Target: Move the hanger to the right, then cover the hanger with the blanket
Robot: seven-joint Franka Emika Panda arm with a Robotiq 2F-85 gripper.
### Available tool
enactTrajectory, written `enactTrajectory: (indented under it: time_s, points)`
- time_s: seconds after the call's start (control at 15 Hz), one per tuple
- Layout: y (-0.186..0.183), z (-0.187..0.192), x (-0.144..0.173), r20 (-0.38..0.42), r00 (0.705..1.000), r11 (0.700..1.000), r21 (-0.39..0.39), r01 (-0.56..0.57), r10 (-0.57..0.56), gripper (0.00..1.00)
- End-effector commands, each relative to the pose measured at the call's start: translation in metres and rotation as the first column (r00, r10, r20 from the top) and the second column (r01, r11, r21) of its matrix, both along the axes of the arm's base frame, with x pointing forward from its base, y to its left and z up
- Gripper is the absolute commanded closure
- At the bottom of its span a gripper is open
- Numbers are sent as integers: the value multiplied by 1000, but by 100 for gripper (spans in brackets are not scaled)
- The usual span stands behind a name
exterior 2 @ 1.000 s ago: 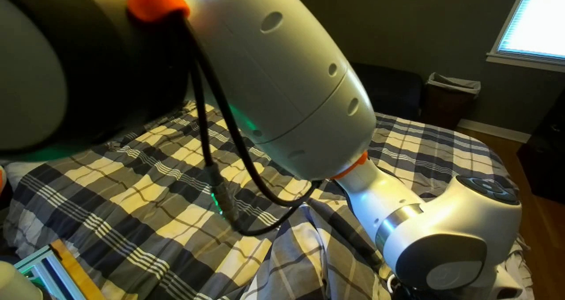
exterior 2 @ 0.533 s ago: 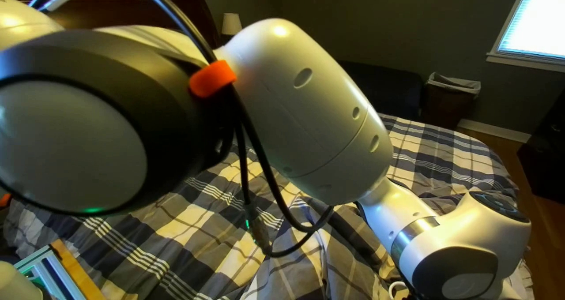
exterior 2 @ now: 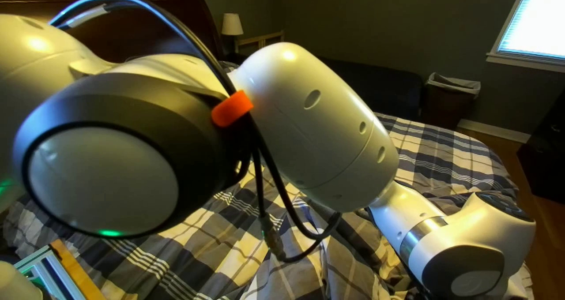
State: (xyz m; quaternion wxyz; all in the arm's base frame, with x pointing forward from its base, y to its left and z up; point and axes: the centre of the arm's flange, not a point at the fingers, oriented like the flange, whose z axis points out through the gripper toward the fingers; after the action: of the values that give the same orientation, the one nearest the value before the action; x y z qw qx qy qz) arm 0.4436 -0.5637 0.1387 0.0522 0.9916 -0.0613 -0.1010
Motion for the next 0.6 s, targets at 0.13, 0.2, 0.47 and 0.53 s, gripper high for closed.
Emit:
enactTrajectory:
  time_s: [0.13, 0.2, 0.47, 0.53]
  points:
    - [16, 14, -2, 39, 999, 996, 82, -22, 19, 8]
    - [21, 14, -2, 42, 999, 993, 117, -7, 2, 1]
    - [39, 4, -5, 0, 1000, 949, 315, 29, -31, 0]
    - [42, 1, -7, -10, 999, 930, 365, 39, -38, 0]
